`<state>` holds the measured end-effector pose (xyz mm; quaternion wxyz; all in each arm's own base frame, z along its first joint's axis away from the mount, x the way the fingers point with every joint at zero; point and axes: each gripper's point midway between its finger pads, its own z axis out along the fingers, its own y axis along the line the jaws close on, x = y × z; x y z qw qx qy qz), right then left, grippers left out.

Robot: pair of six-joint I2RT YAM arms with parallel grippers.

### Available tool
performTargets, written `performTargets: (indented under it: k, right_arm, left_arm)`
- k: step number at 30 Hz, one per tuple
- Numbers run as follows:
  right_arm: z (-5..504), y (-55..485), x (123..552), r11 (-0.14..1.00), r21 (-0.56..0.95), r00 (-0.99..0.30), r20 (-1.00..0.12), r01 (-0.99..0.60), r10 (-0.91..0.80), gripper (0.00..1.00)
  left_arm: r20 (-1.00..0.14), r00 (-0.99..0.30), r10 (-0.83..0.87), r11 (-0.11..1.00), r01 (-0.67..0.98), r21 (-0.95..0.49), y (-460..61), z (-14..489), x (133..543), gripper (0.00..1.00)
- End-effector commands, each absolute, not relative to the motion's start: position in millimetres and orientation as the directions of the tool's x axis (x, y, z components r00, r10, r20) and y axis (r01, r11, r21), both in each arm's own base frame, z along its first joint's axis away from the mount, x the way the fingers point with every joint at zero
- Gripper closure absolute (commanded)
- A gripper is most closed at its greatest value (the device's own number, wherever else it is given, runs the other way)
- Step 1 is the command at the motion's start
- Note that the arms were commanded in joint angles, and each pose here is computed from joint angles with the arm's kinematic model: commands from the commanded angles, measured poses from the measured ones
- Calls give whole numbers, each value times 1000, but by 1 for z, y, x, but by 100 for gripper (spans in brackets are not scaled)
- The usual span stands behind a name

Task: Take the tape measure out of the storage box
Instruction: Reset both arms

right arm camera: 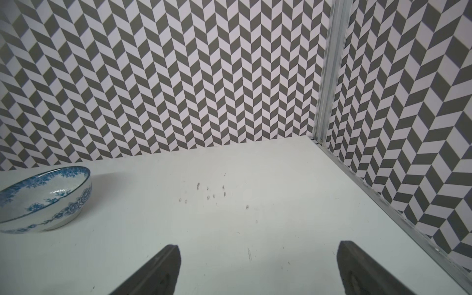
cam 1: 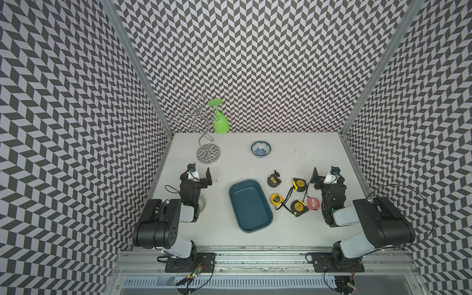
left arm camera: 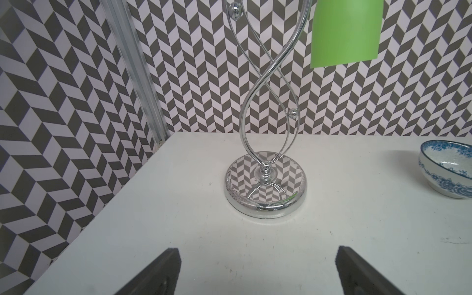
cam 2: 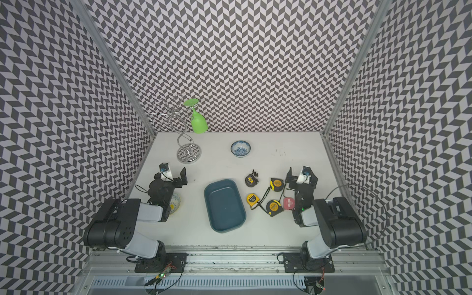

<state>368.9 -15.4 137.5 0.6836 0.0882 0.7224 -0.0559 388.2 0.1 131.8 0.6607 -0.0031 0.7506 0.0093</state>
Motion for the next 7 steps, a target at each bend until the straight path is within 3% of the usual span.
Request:
performTargets:
  k: [1,7]
  right_arm:
    - [153,-21,367,970,71,21,-997,233,68,0]
    - [153,-22,370,971,73,22,-997,229,70,0]
  left_arm:
    - [-997,-80,3,1000,-4,4,-1,142,388,0]
    - [-997,-82,3,1000,-4,3,-1,141,388,0]
